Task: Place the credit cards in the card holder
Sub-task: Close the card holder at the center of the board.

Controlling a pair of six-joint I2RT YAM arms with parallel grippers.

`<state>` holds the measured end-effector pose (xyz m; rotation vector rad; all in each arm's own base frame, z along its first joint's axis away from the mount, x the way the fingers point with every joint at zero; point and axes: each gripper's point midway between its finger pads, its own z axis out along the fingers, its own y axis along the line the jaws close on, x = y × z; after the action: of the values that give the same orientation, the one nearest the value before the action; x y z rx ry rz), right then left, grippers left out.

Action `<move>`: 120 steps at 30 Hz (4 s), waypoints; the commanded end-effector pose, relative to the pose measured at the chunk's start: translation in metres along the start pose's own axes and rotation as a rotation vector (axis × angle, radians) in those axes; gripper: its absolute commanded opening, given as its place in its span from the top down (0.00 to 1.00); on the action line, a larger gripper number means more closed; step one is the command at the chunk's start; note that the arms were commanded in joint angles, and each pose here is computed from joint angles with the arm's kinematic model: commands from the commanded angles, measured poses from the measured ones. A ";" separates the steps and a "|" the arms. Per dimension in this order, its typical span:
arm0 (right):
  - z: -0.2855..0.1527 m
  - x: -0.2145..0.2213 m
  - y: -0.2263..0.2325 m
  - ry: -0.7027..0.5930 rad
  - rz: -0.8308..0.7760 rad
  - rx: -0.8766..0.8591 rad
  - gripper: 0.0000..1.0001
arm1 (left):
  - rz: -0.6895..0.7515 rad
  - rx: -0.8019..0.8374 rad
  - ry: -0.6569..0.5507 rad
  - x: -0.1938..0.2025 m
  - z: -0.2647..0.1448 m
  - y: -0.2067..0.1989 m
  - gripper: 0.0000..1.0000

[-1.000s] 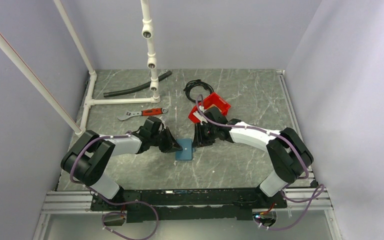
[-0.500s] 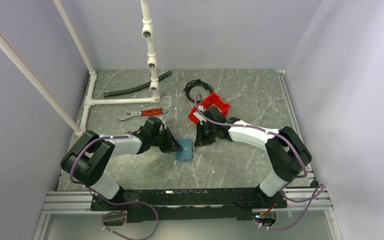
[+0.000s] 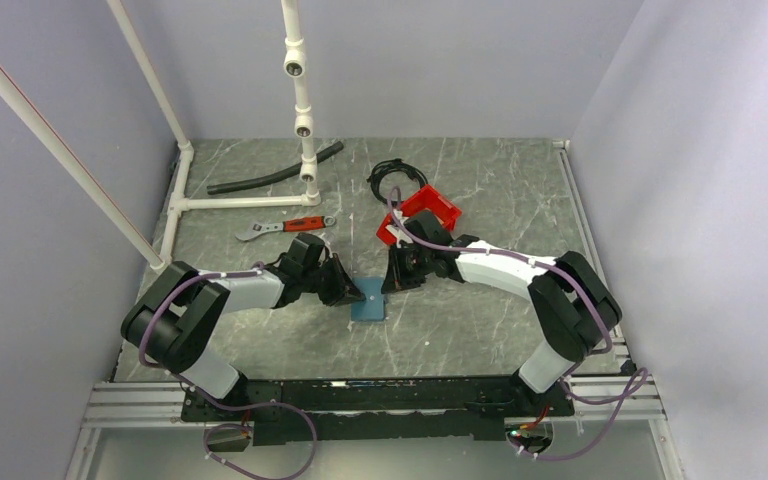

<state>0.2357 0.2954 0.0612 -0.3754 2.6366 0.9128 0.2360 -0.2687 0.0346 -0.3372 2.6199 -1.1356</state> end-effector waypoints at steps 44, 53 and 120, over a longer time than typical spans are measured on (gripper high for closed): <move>0.027 0.005 -0.008 0.101 -0.153 0.254 1.00 | 0.017 -0.040 0.038 0.020 0.000 0.011 0.99; 0.031 0.014 -0.009 0.136 -0.204 0.341 1.00 | 0.018 -0.039 0.034 0.021 -0.001 0.010 0.99; 0.051 0.015 0.002 0.104 -0.011 -0.021 1.00 | 0.013 -0.019 0.023 0.025 -0.005 0.014 0.99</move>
<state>0.2275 0.3344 0.0391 -0.5022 2.7076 0.9957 0.2246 -0.2724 0.0357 -0.3190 2.5842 -1.1737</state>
